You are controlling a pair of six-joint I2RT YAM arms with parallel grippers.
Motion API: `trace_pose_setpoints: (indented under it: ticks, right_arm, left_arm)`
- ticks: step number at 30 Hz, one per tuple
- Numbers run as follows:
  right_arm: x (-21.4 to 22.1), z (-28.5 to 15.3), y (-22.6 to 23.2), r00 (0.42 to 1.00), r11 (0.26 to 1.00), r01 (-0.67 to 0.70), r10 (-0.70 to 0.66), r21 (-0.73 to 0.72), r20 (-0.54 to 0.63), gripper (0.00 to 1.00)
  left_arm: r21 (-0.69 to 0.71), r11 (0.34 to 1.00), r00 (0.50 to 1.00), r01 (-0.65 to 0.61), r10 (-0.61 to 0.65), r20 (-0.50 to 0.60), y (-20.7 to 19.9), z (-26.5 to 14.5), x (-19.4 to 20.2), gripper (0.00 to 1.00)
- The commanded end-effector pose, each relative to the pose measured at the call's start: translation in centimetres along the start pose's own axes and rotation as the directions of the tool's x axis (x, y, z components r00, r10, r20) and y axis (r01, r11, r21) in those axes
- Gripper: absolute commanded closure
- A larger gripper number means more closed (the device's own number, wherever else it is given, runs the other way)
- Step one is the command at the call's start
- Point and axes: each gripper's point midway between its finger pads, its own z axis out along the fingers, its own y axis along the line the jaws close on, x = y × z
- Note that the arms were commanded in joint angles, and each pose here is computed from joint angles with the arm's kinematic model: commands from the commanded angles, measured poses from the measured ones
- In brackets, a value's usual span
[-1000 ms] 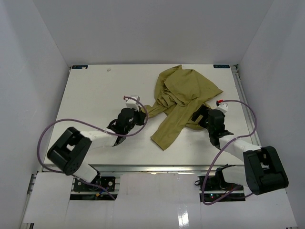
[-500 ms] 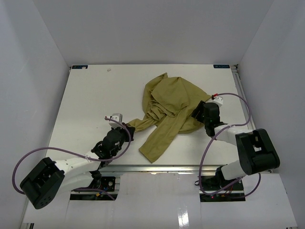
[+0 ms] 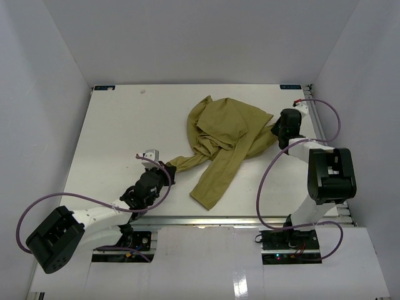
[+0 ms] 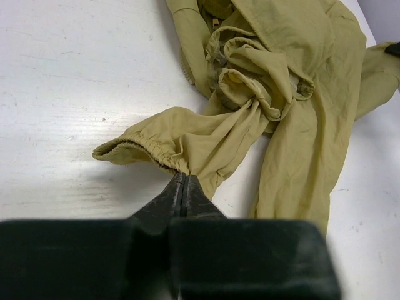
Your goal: Zip up the jacket
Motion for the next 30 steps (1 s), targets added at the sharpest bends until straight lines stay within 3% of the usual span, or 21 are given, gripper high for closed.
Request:
trace_pose_setpoints:
  ticks: [1, 4, 7, 10, 16, 22, 30]
  right_arm:
    - [-4.3, -2.8, 2.2, 0.996, 0.998, 0.024, -0.019, -0.061, 0.082, 0.52]
    - [-5.3, -4.8, 3.8, 0.993, 0.994, 0.056, -0.045, -0.099, 0.108, 0.44]
    - [-4.7, -6.9, 7.2, 0.988, 0.979, 0.111, -0.091, -0.168, 0.122, 0.42]
    - [-4.5, -9.2, 13.3, 0.977, 0.924, 0.188, -0.141, -0.333, 0.162, 0.42]
    - [-0.1, -8.7, 21.0, 0.957, 0.801, 0.281, -0.277, -0.529, 0.09, 0.39]
    - [3.7, -6.7, 22.6, 0.937, 0.77, 0.307, -0.348, -0.558, 0.035, 0.3]
    - [6.0, -4.6, 24.7, 0.91, 0.751, 0.367, -0.412, -0.549, 0.046, 0.29]
  left_arm:
    - [0.03, 0.999, 0.999, 0.028, -0.029, 0.024, -0.5, -0.2, -0.1, 0.55]
    - [0.035, 0.999, 0.999, 0.031, -0.031, 0.015, -0.8, -0.1, -0.2, 0.34]
    - [0.036, 0.999, 0.999, 0.042, -0.042, 0.026, -1.1, -0.1, -0.8, 0.26]
    - [0.047, 0.998, 0.995, 0.044, -0.048, 0.085, -2.1, 0.4, -3.0, 0.18]
    - [0.03, 0.999, 0.996, 0.029, -0.032, 0.087, -2.8, 5.2, -7.3, 0.17]
    - [0.09, 0.996, 1.0, -0.016, 0.015, 0.01, -3.9, 11.6, -9.2, 0.21]
    - [0.136, 0.991, 0.986, -0.004, 0.027, -0.163, -2.5, 19.4, -5.9, 0.26]
